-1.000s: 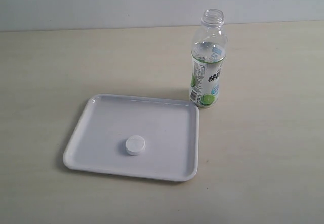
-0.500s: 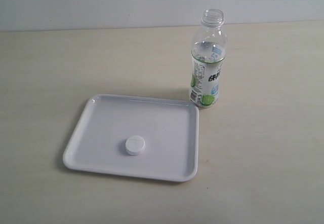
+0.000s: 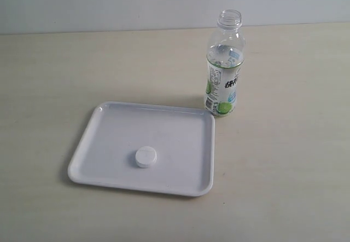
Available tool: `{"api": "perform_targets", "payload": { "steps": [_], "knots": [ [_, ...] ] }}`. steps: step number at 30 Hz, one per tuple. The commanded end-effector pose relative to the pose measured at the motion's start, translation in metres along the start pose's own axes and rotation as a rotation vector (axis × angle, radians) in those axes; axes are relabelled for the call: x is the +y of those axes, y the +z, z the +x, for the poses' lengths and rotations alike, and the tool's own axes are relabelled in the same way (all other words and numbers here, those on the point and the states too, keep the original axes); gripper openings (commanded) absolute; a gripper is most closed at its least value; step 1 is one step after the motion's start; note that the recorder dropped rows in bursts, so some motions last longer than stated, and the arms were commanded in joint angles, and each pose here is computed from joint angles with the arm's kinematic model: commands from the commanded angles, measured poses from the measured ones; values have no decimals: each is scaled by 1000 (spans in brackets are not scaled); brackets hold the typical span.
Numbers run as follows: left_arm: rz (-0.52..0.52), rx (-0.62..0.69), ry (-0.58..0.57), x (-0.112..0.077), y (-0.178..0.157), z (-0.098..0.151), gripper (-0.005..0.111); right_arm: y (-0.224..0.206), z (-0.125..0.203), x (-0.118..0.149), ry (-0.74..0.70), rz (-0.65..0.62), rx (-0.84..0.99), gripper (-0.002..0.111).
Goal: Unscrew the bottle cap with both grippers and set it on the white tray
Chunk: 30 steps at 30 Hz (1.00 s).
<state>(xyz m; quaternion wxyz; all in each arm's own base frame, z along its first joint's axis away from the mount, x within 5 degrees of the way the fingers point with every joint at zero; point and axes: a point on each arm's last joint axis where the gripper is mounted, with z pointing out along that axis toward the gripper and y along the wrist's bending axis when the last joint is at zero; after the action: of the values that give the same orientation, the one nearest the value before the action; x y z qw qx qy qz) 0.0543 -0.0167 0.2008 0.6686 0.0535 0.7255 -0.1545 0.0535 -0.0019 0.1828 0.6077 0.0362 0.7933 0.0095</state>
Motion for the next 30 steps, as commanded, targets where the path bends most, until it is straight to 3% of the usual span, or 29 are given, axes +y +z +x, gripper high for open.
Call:
{"api": "perform_targets", "payload": {
  "steps": [1, 7, 13, 21, 30],
  "knots": [
    [45, 1, 0, -2, -1, 1, 0, 0, 0, 0, 3, -5, -16, 0],
    [46, 17, 36, -2, -1, 2, 0, 0, 0, 0, 3, -5, -16, 0],
    [-80, 207, 36, 6, -3, 20, 0, 0, 0, 0, 3, -5, -16, 0],
    [-255, 180, 0, 15, -4, 18, 0, 0, 0, 0, 3, -5, -16, 0],
    [-261, 179, -1, 16, -4, 18, 0, 0, 0, 0, 3, -5, -16, 0]
  ]
}}
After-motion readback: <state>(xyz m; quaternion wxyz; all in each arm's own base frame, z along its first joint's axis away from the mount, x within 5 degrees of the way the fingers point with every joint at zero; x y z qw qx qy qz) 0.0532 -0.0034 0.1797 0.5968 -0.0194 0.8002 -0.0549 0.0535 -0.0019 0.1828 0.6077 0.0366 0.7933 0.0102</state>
